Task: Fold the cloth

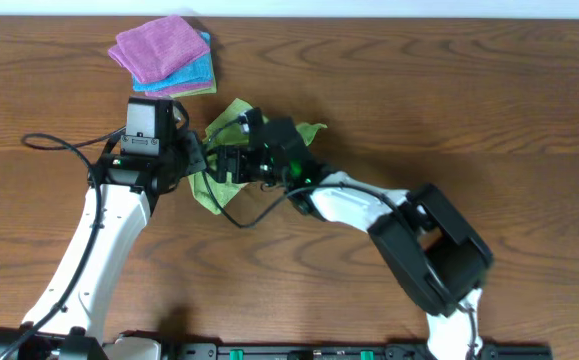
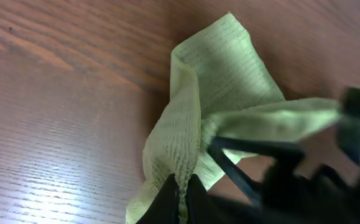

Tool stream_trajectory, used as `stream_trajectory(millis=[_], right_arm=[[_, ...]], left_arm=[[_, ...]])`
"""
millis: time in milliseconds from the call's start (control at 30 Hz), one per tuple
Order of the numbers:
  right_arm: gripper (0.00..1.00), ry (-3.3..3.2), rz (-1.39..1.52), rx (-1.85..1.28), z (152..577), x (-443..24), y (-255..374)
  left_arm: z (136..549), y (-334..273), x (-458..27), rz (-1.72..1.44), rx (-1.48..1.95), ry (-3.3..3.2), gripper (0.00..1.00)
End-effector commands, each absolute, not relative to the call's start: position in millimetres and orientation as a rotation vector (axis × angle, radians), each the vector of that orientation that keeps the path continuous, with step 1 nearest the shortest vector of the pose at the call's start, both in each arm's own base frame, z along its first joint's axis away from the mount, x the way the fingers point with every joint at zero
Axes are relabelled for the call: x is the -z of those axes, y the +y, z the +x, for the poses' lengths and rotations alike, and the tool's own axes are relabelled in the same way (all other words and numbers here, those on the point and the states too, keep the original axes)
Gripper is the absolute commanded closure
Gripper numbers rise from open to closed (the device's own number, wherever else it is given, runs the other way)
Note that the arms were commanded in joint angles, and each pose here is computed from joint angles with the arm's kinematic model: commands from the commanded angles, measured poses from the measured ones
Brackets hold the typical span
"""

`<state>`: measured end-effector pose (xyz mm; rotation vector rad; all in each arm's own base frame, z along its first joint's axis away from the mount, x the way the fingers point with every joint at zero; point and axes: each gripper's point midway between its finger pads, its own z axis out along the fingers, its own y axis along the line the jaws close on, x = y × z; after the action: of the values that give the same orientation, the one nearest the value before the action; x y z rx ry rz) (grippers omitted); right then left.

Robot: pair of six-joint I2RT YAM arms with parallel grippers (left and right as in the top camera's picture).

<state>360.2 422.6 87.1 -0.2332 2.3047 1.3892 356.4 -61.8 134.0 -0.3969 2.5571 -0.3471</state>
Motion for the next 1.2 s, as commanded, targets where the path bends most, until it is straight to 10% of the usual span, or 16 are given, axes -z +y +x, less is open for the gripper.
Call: stream_trajectory(millis=[0,1167], right_arm=[[0.16,2.29,-0.303,-1.349,367,-86,434],[0.09,2.362,-0.364,-1.148,395,-74,391]], left_arm=[[360,-59,-138,-0.414,0.336,2.543,0.94],[373,28,-144,-0.651,0.166,2.421,0.94]])
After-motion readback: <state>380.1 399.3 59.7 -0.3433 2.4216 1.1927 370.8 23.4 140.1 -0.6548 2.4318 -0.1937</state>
